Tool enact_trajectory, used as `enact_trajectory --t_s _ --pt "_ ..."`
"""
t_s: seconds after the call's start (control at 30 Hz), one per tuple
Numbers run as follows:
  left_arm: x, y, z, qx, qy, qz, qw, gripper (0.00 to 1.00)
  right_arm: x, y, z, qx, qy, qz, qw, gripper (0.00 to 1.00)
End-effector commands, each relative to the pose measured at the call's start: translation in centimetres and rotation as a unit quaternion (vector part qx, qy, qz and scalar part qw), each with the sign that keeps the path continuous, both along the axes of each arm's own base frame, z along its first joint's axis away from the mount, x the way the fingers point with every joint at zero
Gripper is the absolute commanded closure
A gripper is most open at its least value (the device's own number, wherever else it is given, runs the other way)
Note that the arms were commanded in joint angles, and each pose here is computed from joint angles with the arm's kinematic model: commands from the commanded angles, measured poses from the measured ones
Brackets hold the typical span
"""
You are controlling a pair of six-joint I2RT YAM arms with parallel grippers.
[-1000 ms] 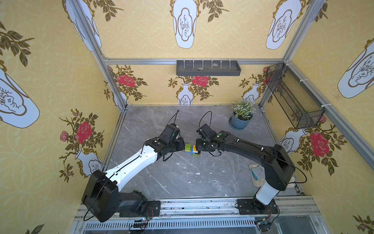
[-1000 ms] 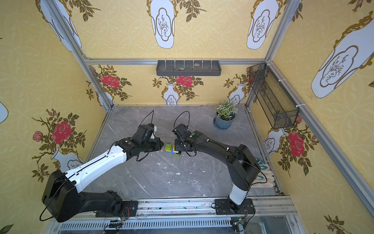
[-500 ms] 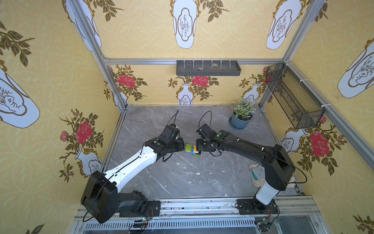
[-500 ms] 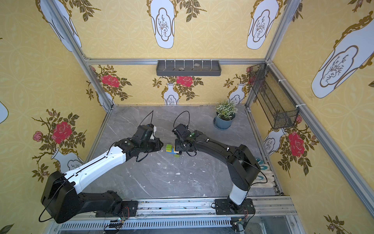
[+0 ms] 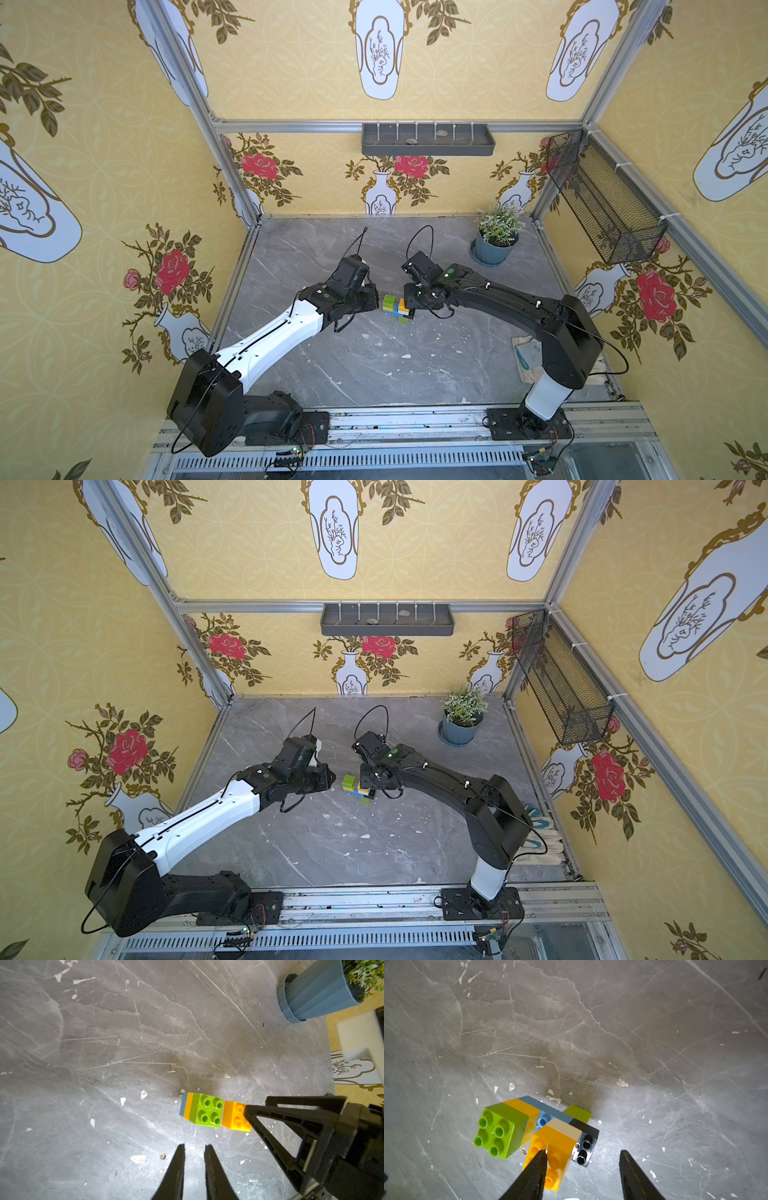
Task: Assemble the number 4 with lego
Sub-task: Adjust the lego brick at the center of the board.
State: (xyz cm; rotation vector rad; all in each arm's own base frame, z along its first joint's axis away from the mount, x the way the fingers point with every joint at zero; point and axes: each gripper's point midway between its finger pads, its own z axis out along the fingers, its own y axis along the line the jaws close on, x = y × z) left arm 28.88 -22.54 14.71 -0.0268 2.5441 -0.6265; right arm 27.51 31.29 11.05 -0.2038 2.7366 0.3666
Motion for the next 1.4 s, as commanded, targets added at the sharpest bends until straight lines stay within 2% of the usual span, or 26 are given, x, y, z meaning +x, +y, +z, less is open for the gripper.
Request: enact_trajectory --t_s 0.0,0.2,0.43,0.63,0.83,0.93,1.0,1.03,1.07,1.1,1.13,1.2,1.37 --pt "0.1 -0.1 -0.2 0.000 -0.004 -0.004 1.000 0.79 0.0 0.1 0.0 -0.003 0.001 0.005 1.000 0.46" --pt "0.1 -0.1 0.2 -0.002 -0.006 -0.006 1.000 0.79 0.3 0.2 0.9 0.011 -0.011 -0.001 1.000 0.42" --pt "0.2 -0.1 1.0 -0.003 -0.015 -0.006 1.000 0.79 0.5 0.2 3.4 0.028 -0.036 -0.005 0.999 0.41" --pt "0.2 0.2 1.1 0.000 -0.014 -0.003 1.000 0.79 0.3 0.0 4.1 0.025 -0.043 -0.005 0.999 0.41" --pt "0.3 1.7 2.9 0.000 -0.027 0.016 1.000 0.78 -0.3 -0.9 6.5 0.054 -0.073 -0.009 0.996 0.38" --pt "0.2 2.3 3.0 -0.003 -0.030 0.023 0.999 0.77 -1.0 -0.6 6.4 0.078 -0.070 0.009 0.994 0.37" --pt "0.0 2.5 2.2 -0.007 -0.015 0.024 1.000 0.79 -1.8 0.6 5.9 0.090 -0.071 0.053 0.992 0.36" --pt "-0.2 2.5 1.8 -0.009 -0.007 0.022 1.000 0.80 -2.7 2.0 5.8 0.102 -0.076 0.100 0.987 0.32" --pt "-0.5 2.6 1.3 -0.011 0.003 0.025 1.000 0.81 -4.1 3.7 5.8 0.114 -0.087 0.162 0.976 0.25" --pt "-0.8 2.9 0.8 -0.013 0.009 0.029 0.999 0.81 -5.3 4.8 5.4 0.105 -0.107 0.209 0.966 0.19" --pt "-1.1 3.3 0.5 -0.016 0.013 0.035 0.999 0.81 -6.1 5.7 4.8 0.070 -0.131 0.246 0.958 0.15" --pt "-1.6 4.2 0.0 -0.019 0.016 0.048 0.999 0.81 -5.8 6.4 3.6 0.014 -0.154 0.272 0.950 0.12" --pt "-2.6 7.3 -0.2 -0.024 0.017 0.090 0.996 0.80 -1.9 7.3 3.1 0.021 -0.163 0.286 0.944 0.09"
